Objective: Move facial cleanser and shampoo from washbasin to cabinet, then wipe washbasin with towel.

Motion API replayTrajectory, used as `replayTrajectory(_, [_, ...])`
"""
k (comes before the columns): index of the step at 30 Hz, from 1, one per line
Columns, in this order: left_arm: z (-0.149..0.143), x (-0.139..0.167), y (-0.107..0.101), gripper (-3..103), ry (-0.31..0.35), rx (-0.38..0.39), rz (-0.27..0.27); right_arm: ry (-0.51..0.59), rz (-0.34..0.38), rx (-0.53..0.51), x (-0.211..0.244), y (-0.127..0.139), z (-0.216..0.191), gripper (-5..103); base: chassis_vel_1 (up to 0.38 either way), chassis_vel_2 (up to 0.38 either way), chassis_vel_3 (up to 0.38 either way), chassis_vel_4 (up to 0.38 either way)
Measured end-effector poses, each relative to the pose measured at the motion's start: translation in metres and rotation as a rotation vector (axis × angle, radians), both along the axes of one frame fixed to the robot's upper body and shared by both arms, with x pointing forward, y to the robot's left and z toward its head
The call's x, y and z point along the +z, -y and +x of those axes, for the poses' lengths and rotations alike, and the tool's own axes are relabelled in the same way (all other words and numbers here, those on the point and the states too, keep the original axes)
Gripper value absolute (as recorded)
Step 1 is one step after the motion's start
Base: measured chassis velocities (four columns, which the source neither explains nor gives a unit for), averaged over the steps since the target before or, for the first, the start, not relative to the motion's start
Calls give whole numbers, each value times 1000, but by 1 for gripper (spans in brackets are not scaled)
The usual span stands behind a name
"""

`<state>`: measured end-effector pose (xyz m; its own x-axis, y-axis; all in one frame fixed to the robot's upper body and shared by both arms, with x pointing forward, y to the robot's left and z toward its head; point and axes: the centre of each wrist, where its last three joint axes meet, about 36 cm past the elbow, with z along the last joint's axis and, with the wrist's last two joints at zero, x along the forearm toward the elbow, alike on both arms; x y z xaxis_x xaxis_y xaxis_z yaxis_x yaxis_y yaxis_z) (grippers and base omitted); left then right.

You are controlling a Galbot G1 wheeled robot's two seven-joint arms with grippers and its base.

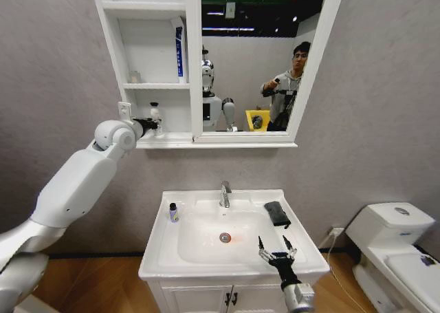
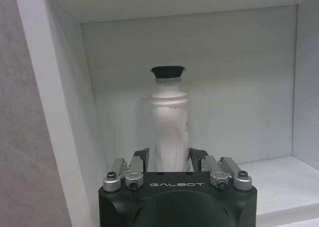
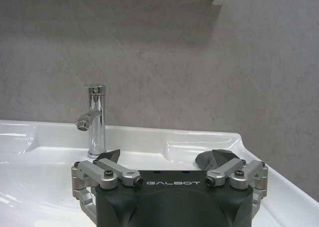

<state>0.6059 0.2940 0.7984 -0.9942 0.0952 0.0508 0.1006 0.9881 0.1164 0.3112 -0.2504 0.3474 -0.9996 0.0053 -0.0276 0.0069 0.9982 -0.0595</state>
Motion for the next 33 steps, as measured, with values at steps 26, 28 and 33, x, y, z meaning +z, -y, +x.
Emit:
replayTrajectory(26, [-132,-244,29,100,124,-161,-49,-15,1,-20,2,-10,-18,100,0,0,0,0])
replayTrajectory(28, [-135,-265,31,99,96,-155,-45,-5,-1,-28,6,-8,-18,100,0,0,0,0])
replayTrajectory(33, [-139,-322,43,98,-3,-139,-19,55,-2,-63,30,-2,-20,100,0,0,0,0])
